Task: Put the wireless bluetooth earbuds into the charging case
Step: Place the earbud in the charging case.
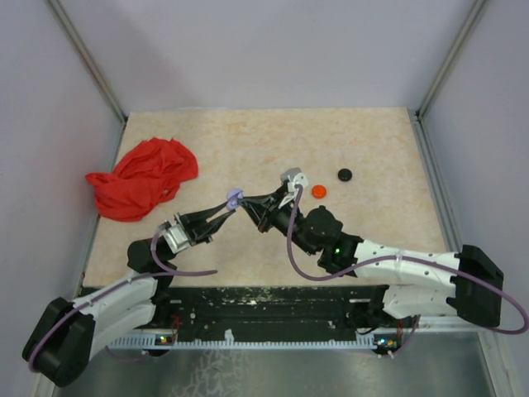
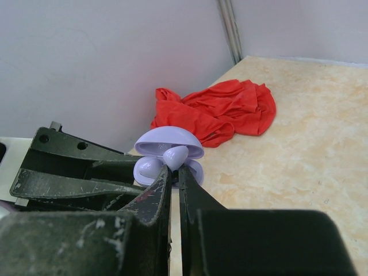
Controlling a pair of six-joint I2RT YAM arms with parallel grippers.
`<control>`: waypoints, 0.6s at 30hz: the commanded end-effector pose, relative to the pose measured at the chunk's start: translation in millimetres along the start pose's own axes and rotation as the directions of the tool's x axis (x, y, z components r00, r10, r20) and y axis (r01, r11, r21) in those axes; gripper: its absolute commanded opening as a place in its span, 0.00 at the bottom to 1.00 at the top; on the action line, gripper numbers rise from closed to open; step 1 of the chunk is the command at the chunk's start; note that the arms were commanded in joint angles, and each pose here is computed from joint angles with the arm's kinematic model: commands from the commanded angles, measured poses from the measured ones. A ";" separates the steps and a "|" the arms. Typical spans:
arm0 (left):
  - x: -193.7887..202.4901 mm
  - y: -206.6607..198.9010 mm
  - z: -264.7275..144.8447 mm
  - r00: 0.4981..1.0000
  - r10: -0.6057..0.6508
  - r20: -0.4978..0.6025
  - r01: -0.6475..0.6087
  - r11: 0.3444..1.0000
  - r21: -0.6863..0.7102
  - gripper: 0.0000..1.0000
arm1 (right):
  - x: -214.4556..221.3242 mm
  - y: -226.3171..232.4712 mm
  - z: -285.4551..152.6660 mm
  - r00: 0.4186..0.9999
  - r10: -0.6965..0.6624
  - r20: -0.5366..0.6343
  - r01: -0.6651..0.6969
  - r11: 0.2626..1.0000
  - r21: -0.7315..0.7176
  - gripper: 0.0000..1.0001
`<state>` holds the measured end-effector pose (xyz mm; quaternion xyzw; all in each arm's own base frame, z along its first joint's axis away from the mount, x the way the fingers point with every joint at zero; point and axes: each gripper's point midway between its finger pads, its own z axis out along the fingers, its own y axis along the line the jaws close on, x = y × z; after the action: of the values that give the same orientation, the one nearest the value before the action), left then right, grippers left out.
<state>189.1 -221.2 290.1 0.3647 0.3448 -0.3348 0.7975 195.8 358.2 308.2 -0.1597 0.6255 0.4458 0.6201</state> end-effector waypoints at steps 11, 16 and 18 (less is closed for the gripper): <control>-14.0 1.2 1.0 0.998 -0.003 0.056 0.004 1.000 -0.012 0.00 | -15.2 21.3 -0.3 1.000 -0.008 0.005 0.009 0.998 -0.058 0.23; -14.0 2.3 0.6 0.998 -0.007 0.057 0.009 1.000 -0.022 0.00 | -21.3 22.2 -3.1 1.000 -0.009 0.015 0.010 0.998 -0.062 0.31; -13.5 4.0 0.2 0.998 -0.011 0.055 0.012 0.999 -0.033 0.00 | -25.7 21.8 -4.9 1.000 -0.014 0.023 0.015 0.998 -0.059 0.33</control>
<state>187.7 -219.5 292.7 0.3549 0.3431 -0.3416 0.7998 196.4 355.5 308.6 -0.1679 0.6307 0.4307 0.6234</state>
